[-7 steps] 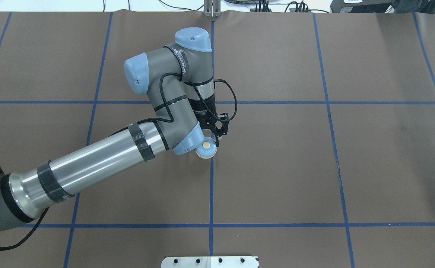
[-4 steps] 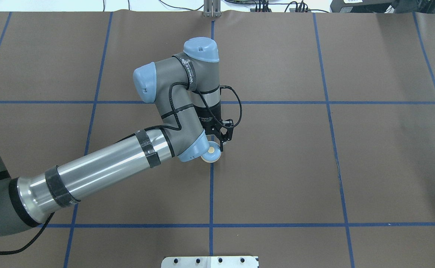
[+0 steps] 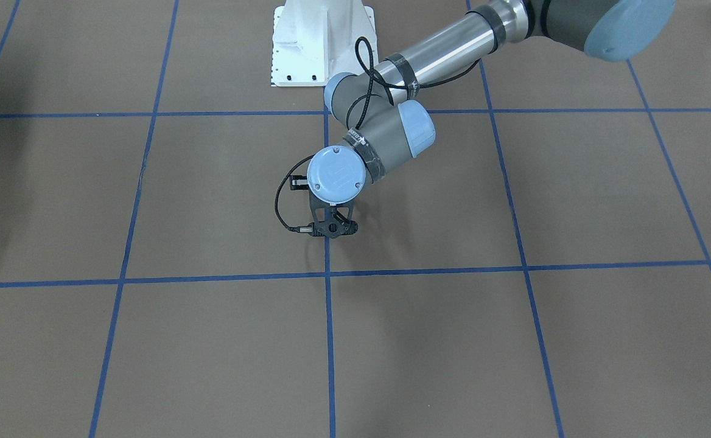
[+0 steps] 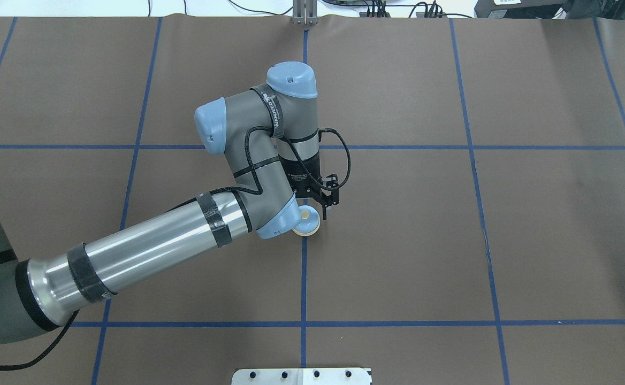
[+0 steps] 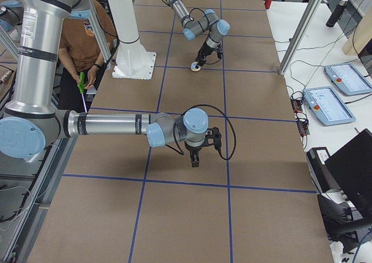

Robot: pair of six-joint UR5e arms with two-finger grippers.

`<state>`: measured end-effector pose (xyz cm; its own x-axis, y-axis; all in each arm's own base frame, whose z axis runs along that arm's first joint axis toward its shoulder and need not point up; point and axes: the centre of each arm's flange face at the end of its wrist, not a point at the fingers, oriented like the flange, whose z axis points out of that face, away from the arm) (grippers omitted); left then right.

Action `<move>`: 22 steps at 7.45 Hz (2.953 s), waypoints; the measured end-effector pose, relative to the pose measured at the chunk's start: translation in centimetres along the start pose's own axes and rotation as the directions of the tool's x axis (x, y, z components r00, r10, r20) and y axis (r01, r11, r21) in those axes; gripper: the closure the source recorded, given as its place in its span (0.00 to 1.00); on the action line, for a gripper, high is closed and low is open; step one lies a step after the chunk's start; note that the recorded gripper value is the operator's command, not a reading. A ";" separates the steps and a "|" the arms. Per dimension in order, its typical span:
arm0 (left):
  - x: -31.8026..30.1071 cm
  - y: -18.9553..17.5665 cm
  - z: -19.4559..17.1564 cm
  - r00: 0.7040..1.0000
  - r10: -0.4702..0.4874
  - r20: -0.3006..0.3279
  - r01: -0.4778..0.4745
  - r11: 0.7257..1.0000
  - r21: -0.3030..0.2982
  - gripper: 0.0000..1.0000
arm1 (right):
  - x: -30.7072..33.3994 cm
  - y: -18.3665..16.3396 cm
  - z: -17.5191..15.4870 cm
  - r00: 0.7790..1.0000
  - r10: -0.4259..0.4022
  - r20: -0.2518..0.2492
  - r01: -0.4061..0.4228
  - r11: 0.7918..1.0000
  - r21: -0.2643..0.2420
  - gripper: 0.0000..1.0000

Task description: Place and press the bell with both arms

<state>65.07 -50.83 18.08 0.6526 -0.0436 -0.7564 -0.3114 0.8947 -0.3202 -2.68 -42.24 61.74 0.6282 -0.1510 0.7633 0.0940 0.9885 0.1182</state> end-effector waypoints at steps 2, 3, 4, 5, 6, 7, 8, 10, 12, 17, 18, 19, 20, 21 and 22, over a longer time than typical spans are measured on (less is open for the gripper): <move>-0.4 -0.5 -2.5 1.000 0.000 -0.021 0.000 1.000 0.031 0.00 | -0.8 -1.1 -0.4 1.000 -0.013 0.003 0.013 1.000 0.012 0.00; -1.1 -0.7 -5.5 0.999 0.002 -0.047 0.001 0.998 0.063 0.01 | -1.6 -2.2 -0.7 1.000 -0.011 0.006 0.011 1.000 0.022 0.00; -2.8 -0.4 -8.6 0.997 0.003 -0.072 0.004 0.995 0.098 0.01 | -3.1 -3.7 -1.0 1.000 0.006 0.014 -0.007 0.999 0.033 0.00; -5.7 0.5 -11.4 0.996 0.000 -0.091 0.012 0.991 0.133 0.01 | -5.6 -5.5 -1.0 0.999 0.019 0.026 -0.020 0.999 0.041 0.00; -9.8 1.9 -13.6 0.994 0.000 -0.109 0.018 0.986 0.167 0.01 | -8.6 -7.2 -0.8 0.999 0.031 0.041 -0.033 0.999 0.041 0.00; -14.3 3.6 -15.2 0.992 0.004 -0.125 0.021 0.979 0.201 0.01 | -13.1 -9.1 -0.5 0.995 0.074 0.066 -0.076 0.996 0.037 0.02; -18.6 5.2 -16.3 0.991 0.019 -0.133 0.013 0.973 0.232 0.01 | -19.4 -10.9 0.0 0.988 0.126 0.094 -0.129 0.991 0.032 0.19; -28.1 8.1 -17.7 0.990 0.080 -0.114 -0.044 0.956 0.290 0.01 | -34.0 -12.0 2.7 0.977 0.184 0.111 -0.190 0.981 0.041 0.95; -36.4 9.2 -17.7 0.990 0.131 -0.052 -0.107 0.940 0.323 0.01 | -47.5 -9.8 6.5 0.969 0.226 0.099 -0.231 0.972 0.049 1.00; -50.6 10.4 -17.3 0.979 0.171 0.111 -0.200 0.915 0.352 0.01 | -66.6 -10.5 12.6 0.950 0.313 -0.002 -0.312 0.947 0.079 1.00; -51.5 10.7 -17.1 0.978 0.164 0.126 -0.198 0.915 0.352 0.01 | -67.7 -10.2 13.4 0.947 0.320 -0.009 -0.318 0.945 0.072 1.00; -52.0 11.0 -16.8 0.978 0.156 0.137 -0.196 0.915 0.352 0.01 | -68.6 -9.7 14.3 0.948 0.319 -0.018 -0.317 0.946 0.070 1.00; -52.5 11.2 -16.7 0.978 0.148 0.150 -0.193 0.915 0.354 0.01 | -69.5 -9.4 15.4 0.949 0.315 -0.031 -0.312 0.947 0.077 1.00; -52.8 11.3 -16.6 0.977 0.143 0.159 -0.192 0.914 0.357 0.01 | -70.1 -9.4 16.1 0.950 0.311 -0.033 -0.307 0.948 0.085 1.00; -52.9 11.4 -16.6 0.976 0.141 0.164 -0.192 0.914 0.358 0.01 | -70.3 -9.5 16.6 0.951 0.308 -0.032 -0.304 0.948 0.088 1.00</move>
<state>15.52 -45.65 45.02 0.7064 0.1564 -0.6903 -0.1622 0.9851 0.0571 -60.56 -41.02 17.46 0.6510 0.1610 0.7418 -0.1702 0.9833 -0.0641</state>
